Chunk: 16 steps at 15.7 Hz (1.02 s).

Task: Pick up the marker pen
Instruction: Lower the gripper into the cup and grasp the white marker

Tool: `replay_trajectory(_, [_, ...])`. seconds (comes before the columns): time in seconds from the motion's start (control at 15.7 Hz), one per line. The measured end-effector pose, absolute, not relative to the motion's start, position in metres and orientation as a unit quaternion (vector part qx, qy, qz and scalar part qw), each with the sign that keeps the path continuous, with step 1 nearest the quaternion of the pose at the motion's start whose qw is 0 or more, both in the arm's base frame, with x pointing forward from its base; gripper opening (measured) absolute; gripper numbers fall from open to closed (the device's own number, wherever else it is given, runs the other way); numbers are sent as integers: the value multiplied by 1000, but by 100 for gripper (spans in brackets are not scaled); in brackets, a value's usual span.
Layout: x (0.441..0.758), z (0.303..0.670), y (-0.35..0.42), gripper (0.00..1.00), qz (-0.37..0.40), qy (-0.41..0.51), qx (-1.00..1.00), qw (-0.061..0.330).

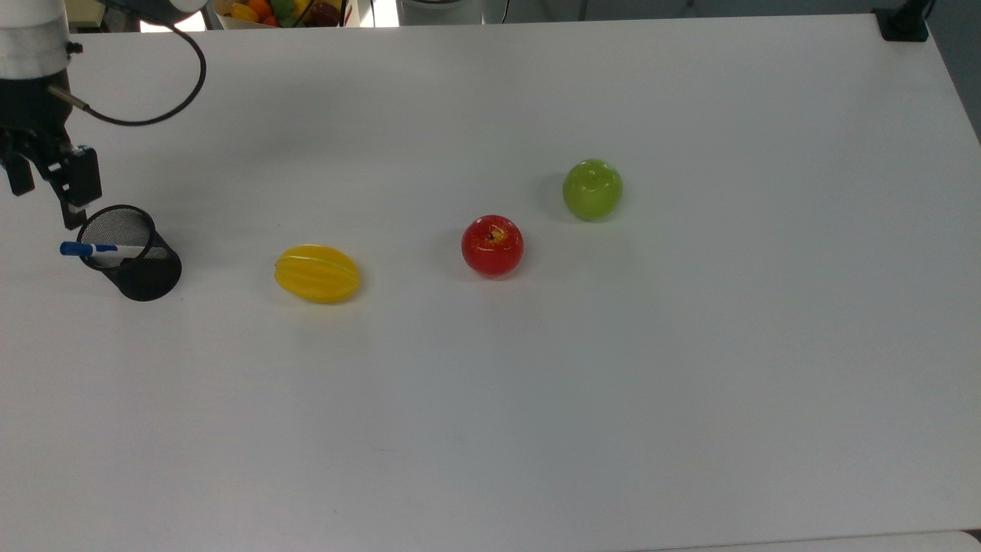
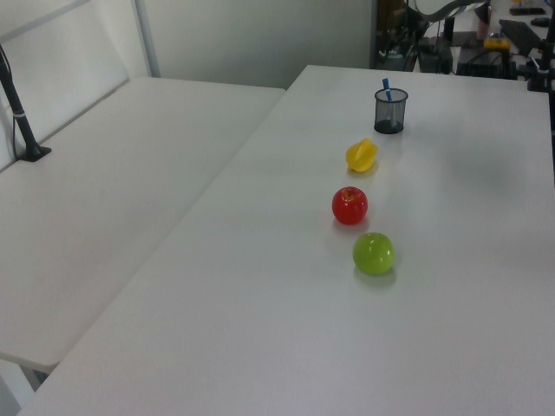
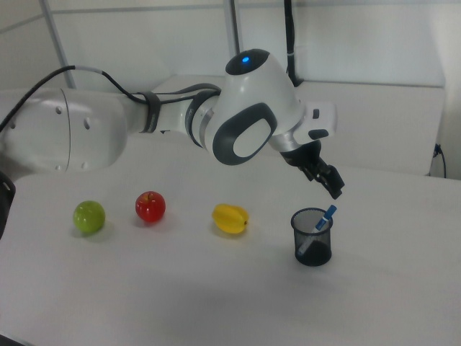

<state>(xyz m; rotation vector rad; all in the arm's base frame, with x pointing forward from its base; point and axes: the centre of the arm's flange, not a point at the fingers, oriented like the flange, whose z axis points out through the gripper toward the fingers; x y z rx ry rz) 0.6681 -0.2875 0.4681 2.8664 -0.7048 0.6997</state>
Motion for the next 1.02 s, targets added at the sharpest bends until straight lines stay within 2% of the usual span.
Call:
replay_trajectory(0.45, [675,427,-301,72,226,-237,943,63])
replay_trajectory(0.64, [675,423,-302,70,223,-236,944,64])
replay_trajectory(0.7, [675,423,-303,63,223,-233,944,64])
replay_trajectory(0.77, [675,423,-303,61,223,-232,945,65])
replay_trajectory(1.02, [673,421,-308,59,220,-221,948,69])
